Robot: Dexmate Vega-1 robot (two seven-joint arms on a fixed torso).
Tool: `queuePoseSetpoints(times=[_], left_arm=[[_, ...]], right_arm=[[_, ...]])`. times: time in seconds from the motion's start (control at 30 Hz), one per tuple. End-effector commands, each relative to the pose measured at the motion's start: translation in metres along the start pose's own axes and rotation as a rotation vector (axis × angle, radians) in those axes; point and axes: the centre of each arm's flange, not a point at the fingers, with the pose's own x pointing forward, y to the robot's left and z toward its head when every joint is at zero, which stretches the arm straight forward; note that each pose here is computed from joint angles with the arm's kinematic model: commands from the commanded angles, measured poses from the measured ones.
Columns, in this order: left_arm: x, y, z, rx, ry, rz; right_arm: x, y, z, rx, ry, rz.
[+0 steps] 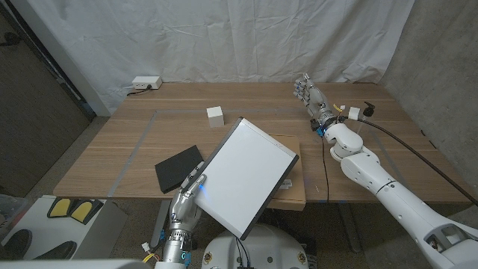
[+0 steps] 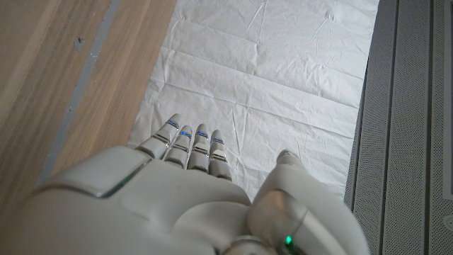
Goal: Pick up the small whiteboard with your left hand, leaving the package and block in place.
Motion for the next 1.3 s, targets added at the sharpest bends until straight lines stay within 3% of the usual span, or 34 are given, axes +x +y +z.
queuePoseSetpoints(times=[0.03,0.43,0.93,1.3], left_arm=[[0.002,-0.006,0.012,0.041,-0.018,-0.013],[0.006,-0.006,0.023,0.055,-0.036,-0.026],[0.017,-0.008,0.035,0.076,-0.070,-0.063],[0.024,-0.010,0.054,0.117,-0.063,-0.082]], right_arm=[[0.003,0.001,0.004,0.002,-0.003,0.009],[0.005,0.003,0.002,-0.001,0.001,0.006],[0.006,0.000,0.010,-0.012,-0.011,-0.004],[0.010,0.000,0.012,-0.013,-0.020,-0.006]])
